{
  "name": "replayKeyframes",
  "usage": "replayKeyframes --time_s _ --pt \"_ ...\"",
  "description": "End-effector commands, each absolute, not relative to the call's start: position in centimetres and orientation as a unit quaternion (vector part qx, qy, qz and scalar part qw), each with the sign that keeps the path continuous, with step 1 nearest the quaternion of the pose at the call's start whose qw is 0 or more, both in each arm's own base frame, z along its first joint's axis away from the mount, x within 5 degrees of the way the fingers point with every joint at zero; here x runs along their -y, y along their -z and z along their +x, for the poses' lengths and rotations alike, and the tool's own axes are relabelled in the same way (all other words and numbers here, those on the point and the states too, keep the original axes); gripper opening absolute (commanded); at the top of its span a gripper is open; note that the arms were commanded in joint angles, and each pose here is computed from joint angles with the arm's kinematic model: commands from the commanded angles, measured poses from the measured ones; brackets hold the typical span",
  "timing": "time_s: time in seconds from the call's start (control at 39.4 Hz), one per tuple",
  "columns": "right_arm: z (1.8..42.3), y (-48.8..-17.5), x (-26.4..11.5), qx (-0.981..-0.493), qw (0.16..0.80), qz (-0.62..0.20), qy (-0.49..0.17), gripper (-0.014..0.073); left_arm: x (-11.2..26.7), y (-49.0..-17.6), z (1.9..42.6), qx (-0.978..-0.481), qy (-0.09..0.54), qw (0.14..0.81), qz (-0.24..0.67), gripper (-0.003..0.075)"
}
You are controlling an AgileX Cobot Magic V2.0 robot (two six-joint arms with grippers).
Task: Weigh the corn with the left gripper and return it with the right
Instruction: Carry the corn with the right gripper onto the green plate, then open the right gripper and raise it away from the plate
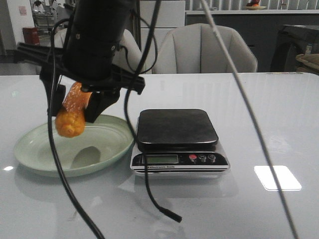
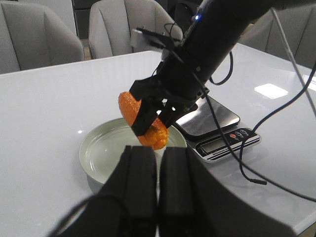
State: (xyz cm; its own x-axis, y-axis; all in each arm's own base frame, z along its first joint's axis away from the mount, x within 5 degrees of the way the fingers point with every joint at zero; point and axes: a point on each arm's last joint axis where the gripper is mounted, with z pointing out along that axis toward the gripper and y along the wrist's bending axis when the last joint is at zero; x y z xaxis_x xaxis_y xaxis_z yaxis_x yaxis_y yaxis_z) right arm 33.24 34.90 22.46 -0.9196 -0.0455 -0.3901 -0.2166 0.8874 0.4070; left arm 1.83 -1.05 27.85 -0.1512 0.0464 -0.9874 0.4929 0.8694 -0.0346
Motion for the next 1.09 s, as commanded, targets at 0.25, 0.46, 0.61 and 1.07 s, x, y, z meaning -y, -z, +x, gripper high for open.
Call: replayKeyframes --time_s 0.25,0.46,0.61,1.07 --pt "34.0 -23.6 -36.2 -0.936 0.206 -0.048 -0.283 0.0555 1.0 -29.3 1.7 -0.706 0.189 0.66 0.173 0.0113" --pt "35.1 -26.5 -34.3 -0.937 0.208 -0.039 -0.278 0.0568 1.0 -29.3 1.7 -0.706 0.189 0.66 0.173 0.0113" --pt "35.5 -30.2 -30.6 -0.946 0.209 -0.062 -0.24 0.0568 1.0 -29.3 1.7 -0.706 0.189 0.66 0.173 0.0113" --pt "31.8 -39.4 -19.7 -0.936 0.265 -0.159 -0.17 0.0568 1.0 -29.3 1.7 -0.706 0.189 0.66 0.173 0.0113"
